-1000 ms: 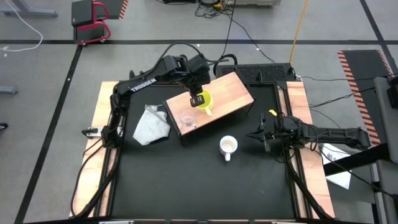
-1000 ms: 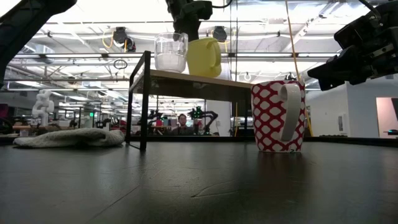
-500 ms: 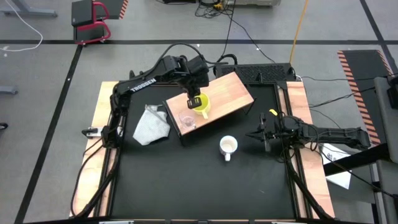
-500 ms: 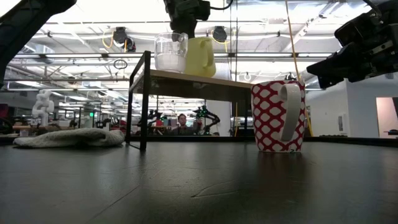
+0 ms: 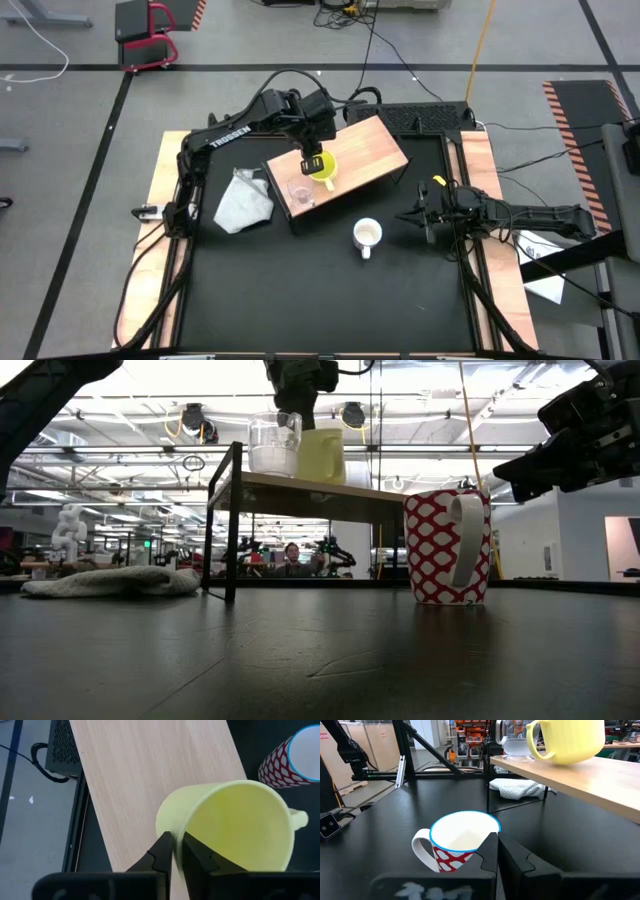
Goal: Stack small to large cups/mugs on shelf
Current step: Put the yellow mug on the shelf
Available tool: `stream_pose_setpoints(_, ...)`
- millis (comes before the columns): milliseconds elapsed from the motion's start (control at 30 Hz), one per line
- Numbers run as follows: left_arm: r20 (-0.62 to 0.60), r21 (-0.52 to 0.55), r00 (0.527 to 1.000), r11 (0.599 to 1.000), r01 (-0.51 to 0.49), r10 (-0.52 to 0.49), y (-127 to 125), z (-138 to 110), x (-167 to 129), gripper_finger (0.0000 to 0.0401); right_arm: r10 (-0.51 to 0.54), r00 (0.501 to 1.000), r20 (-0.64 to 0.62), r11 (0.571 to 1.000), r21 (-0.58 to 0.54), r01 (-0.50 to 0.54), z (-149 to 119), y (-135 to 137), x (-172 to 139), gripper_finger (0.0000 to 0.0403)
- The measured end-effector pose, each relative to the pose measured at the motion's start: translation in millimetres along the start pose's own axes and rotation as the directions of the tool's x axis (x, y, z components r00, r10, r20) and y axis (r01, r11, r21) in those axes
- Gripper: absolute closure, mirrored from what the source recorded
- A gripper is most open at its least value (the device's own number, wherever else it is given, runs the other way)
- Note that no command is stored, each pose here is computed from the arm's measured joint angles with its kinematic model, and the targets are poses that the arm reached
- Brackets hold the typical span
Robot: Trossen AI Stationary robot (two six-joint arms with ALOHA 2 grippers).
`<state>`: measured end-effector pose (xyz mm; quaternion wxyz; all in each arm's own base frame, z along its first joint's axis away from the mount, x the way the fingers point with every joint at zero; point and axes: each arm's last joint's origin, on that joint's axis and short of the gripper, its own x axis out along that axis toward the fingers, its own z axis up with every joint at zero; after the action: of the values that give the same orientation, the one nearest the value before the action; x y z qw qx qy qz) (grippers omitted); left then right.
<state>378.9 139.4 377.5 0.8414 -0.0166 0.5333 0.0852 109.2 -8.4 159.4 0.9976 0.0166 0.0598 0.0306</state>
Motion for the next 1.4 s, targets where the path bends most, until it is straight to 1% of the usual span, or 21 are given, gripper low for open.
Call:
stream_pose_setpoints(133, 0.008, -0.004, 0.999, 0.999, 0.032, -0.032, -0.9, 0.3, 0.0, 0.0365, 0.0, 1.0, 0.0, 1.0, 0.0, 0.0, 0.0, 0.0, 0.0, 0.0403)
stream_pose_setpoints(633, 0.036, 0.001, 0.999, 1.0, 0.027, -0.027, -0.4, 3.0, -0.4, 0.0361, 0.0, 1.0, -0.003, 1.0, 0.005, 0.0, -0.2, 0.0, 0.0, 0.0403)
stream_pose_setpoints(700, 0.04, 0.002, 0.999, 1.0, 0.031, -0.031, -0.3, 3.3, -0.4, 0.0351, 0.0, 1.0, -0.009, 1.0, 0.006, 0.0, -0.9, 0.0, 0.0, 0.0403)
stream_pose_setpoints(800, 0.048, 0.002, 0.997, 0.998, 0.062, -0.062, 0.3, 3.2, -0.7, 0.0323, 0.0, 1.0, -0.02, 1.0, 0.008, 0.0, -1.9, 0.0, 0.0, 0.0403)
stream_pose_setpoints(933, 0.046, 0.003, 0.998, 0.999, 0.051, -0.051, 0.9, 3.1, -0.7, 0.0285, 0.0, 1.0, -0.024, 1.0, 0.009, 0.0, -2.4, 0.0, 0.0, 0.0403)
stream_pose_setpoints(1033, 0.044, 0.005, 0.998, 0.999, 0.039, -0.039, 1.5, 3.0, -0.7, 0.0266, 0.0, 1.0, -0.024, 1.0, 0.009, 0.0, -2.4, 0.0, 0.0, 0.0403)
stream_pose_setpoints(1133, 0.042, 0.004, 0.999, 0.999, 0.032, -0.033, 2.6, 2.7, 0.0, 0.0259, 0.0, 1.0, -0.024, 1.0, 0.01, 0.0, -2.4, 0.0, 0.0, 0.0403)
stream_pose_setpoints(1400, 0.032, -0.004, 0.999, 1.0, 0.002, -0.002, 7.4, 1.4, 0.6, 0.0258, -0.001, 1.0, -0.031, 1.0, 0.026, 0.001, -3.0, 0.0, -0.1, 0.0403)
